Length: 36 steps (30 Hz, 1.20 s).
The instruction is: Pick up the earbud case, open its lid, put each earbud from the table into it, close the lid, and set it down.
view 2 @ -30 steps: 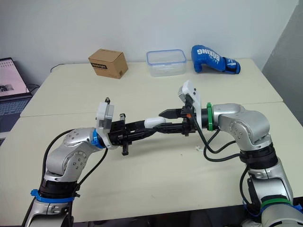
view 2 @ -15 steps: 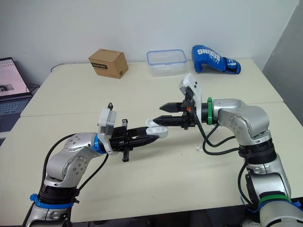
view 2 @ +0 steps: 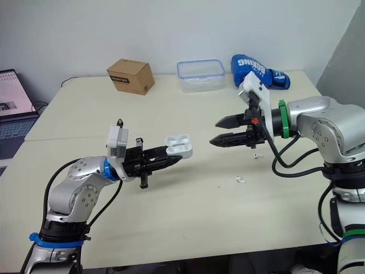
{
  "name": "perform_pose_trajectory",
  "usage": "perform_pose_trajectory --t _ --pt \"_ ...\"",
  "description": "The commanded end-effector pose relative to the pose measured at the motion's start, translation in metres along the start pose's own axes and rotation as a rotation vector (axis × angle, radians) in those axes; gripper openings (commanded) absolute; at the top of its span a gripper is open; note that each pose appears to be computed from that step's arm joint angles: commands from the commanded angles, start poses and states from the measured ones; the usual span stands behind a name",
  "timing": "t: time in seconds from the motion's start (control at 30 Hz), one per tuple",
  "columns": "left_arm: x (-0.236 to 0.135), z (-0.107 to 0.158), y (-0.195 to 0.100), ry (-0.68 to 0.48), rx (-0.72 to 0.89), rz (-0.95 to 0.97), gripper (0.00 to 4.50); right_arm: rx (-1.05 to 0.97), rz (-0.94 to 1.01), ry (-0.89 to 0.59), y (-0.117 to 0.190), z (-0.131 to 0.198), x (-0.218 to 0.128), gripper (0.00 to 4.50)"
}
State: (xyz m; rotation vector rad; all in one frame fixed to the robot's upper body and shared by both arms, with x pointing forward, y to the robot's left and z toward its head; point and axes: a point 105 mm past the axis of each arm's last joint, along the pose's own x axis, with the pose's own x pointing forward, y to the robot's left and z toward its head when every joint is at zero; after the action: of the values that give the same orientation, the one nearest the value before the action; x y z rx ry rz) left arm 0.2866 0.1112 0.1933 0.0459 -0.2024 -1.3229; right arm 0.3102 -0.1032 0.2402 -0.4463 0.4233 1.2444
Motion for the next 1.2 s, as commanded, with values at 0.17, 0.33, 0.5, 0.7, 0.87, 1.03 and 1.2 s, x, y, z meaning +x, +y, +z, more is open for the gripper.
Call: perform_pose_trajectory --t 0.17,0.33,0.5,0.7,0.87,1.03,1.2 --pt "-0.001 0.010 0.005 -0.019 0.063 0.009 0.75 -0.103 -0.102 0.359 -0.011 -0.033 0.020 3.17" --pt "0.001 0.009 0.007 -0.025 0.064 0.016 0.75 -0.111 -0.106 0.480 -0.009 -0.060 0.033 3.17" --pt "0.001 0.008 0.007 -0.026 0.065 0.018 0.75 -0.089 -0.102 0.552 -0.003 -0.083 0.041 3.17" --pt "0.004 0.007 0.006 -0.032 0.058 0.011 0.75 -0.011 -0.151 0.588 -0.003 -0.097 0.046 3.17" --pt "0.006 0.006 0.005 -0.034 0.052 0.003 0.75 0.040 -0.194 0.602 -0.005 -0.103 0.049 3.17" --pt "0.007 0.005 0.005 -0.033 0.050 -0.003 0.75 0.064 -0.213 0.615 -0.005 -0.106 0.049 3.17" --pt "0.008 0.005 0.005 -0.034 0.049 -0.005 0.75 0.086 -0.230 0.617 -0.006 -0.106 0.050 3.17"
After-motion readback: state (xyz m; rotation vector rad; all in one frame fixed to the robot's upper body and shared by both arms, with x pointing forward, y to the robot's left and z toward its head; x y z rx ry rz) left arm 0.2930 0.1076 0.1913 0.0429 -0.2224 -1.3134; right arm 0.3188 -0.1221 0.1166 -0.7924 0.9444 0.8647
